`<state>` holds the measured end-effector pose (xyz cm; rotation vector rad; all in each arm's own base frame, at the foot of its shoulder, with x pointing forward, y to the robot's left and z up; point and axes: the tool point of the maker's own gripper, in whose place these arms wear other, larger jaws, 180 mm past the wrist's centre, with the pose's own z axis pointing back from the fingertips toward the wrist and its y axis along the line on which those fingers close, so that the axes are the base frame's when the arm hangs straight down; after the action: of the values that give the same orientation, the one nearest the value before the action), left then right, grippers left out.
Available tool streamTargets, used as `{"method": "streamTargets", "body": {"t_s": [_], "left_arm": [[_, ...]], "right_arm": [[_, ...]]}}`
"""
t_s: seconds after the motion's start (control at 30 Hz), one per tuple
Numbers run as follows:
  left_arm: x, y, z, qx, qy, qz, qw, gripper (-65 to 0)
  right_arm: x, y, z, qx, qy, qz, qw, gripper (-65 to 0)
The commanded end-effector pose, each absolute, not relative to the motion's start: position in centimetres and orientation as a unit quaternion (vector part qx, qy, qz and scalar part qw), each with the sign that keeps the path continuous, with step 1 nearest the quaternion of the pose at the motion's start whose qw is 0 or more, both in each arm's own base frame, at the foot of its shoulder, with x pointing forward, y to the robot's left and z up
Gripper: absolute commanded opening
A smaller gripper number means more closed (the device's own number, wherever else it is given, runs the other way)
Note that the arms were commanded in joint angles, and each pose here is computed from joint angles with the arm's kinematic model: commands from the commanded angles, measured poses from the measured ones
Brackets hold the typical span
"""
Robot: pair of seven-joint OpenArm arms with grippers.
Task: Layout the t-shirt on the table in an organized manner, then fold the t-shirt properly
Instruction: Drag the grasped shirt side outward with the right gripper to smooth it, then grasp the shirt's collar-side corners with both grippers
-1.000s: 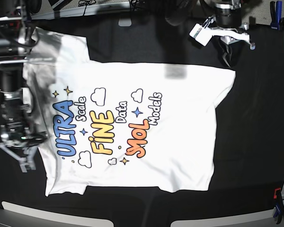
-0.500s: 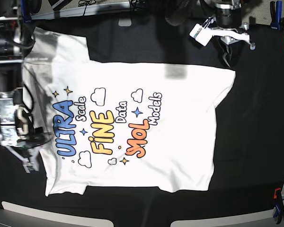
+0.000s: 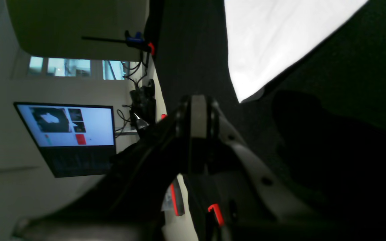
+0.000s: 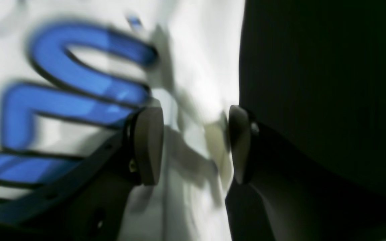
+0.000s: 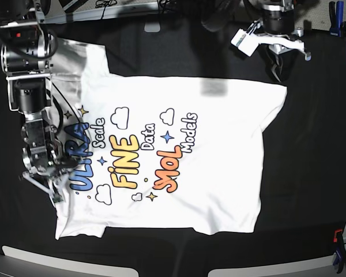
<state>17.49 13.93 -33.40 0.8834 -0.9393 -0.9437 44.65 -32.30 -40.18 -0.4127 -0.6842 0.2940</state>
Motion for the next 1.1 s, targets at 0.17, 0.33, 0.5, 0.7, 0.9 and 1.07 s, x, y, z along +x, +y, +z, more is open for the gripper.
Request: {"method": "streamTargets", "body": {"t_s": [0.17, 0.33, 0.5, 0.7, 0.9, 1.07], "left_arm": [[17.8, 14.0, -32.4, 0.401, -0.44, -0.411, 0.691, -65.0], [17.7, 14.1, -32.4, 0.403, -0.437, -0.409, 0.692, -65.0], [17.7, 14.1, -32.4, 0.403, -0.437, -0.409, 0.692, -65.0], [17.7, 14.1, -32.4, 0.403, -0.438, -0.41, 0.692, -65.0], [17.9, 13.4, -32.2, 0.395, -0.451, -0.418, 0.682, -65.0], [18.0, 10.6, -32.8, 0.339, -0.476, -0.468, 0.663, -65.0]], "right_arm": [[45.5, -39.6, -36.1, -0.31, -0.351, 0.057, 0.882, -34.7], [45.6, -44.0, -32.0, -0.363, -0.365, 0.024, 0.857, -34.7], [44.2, -47.4, -30.2, -0.389, -0.351, 0.006, 0.852, -34.7], [42.8, -46.5, -32.9, -0.322, -0.307, -0.018, 0.895, -34.7], [42.1, -44.2, -34.3, -0.301, -0.31, 0.024, 0.901, -34.7], [40.6, -41.7, -33.7, -0.311, -0.331, 0.082, 0.887, -34.7]]}}
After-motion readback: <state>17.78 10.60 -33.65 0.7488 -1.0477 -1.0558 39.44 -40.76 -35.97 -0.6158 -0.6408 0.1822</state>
